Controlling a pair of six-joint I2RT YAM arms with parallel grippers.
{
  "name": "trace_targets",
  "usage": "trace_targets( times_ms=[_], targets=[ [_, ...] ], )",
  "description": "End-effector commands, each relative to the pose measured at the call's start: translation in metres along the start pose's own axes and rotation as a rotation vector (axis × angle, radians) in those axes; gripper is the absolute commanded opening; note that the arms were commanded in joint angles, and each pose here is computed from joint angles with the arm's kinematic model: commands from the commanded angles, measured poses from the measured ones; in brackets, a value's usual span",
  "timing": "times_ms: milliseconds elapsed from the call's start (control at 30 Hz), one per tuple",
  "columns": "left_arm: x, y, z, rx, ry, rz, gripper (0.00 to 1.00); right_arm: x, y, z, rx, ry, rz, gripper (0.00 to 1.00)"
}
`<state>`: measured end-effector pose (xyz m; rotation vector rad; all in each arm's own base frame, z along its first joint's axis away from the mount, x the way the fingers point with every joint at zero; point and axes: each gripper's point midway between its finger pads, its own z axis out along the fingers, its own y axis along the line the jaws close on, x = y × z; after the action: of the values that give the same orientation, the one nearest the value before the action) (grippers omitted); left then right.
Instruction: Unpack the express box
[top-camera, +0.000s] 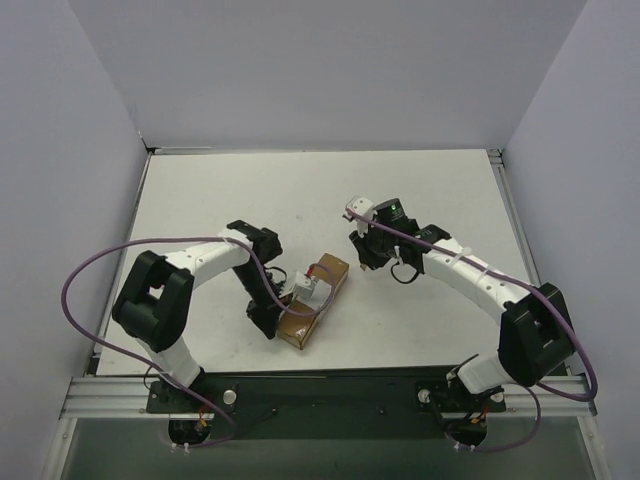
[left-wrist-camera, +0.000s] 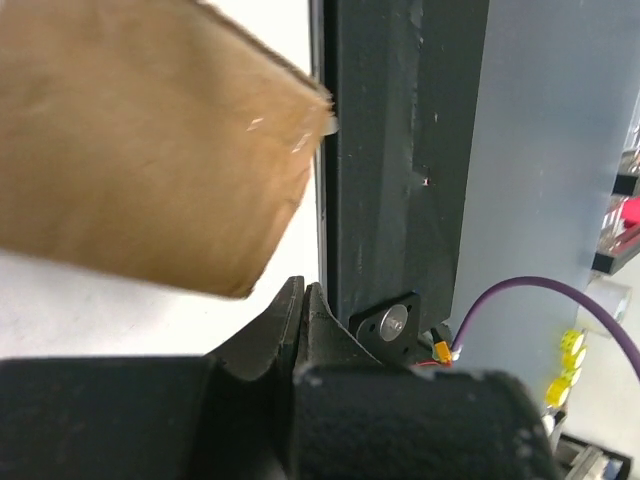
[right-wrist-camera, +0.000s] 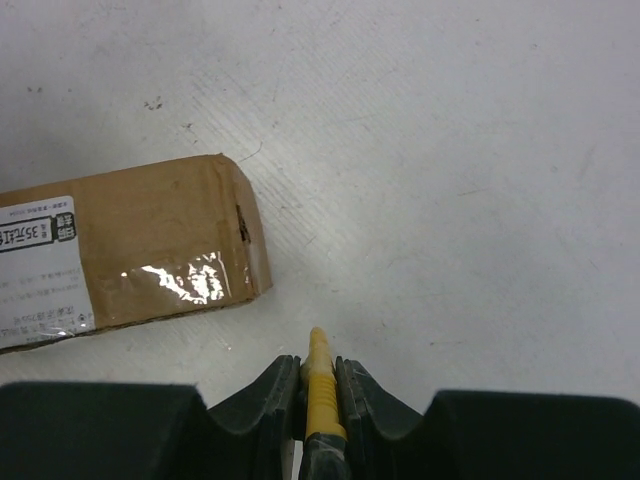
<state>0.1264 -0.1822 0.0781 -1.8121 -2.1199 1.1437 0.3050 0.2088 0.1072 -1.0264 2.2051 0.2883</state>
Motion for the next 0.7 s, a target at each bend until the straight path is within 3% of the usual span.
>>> trace_targets(
  times_ms=[0, 300, 533, 667],
  targets=[
    [-0.009, -0.002, 0.006, -0.045, -0.026, 0.145, 0.00, -0.019, -0.021, -0.009, 0.052, -0.026, 0.051, 0.00],
    [-0.025, 0.036, -0.002, -0.199, -0.069, 0.166, 0.00, -0.037, -0.043, 0.000, 0.091, -0.043, 0.070, 0.00],
    [-0.021, 0.092, -0.043, -0.422, -0.096, 0.025, 0.00, -0.048, -0.044, 0.019, 0.072, -0.056, 0.062, 0.00],
    [-0.031, 0.115, -0.069, -0.510, -0.175, -0.021, 0.00, -0.043, -0.034, 0.013, 0.058, -0.042, 0.037, 0.00]
  ],
)
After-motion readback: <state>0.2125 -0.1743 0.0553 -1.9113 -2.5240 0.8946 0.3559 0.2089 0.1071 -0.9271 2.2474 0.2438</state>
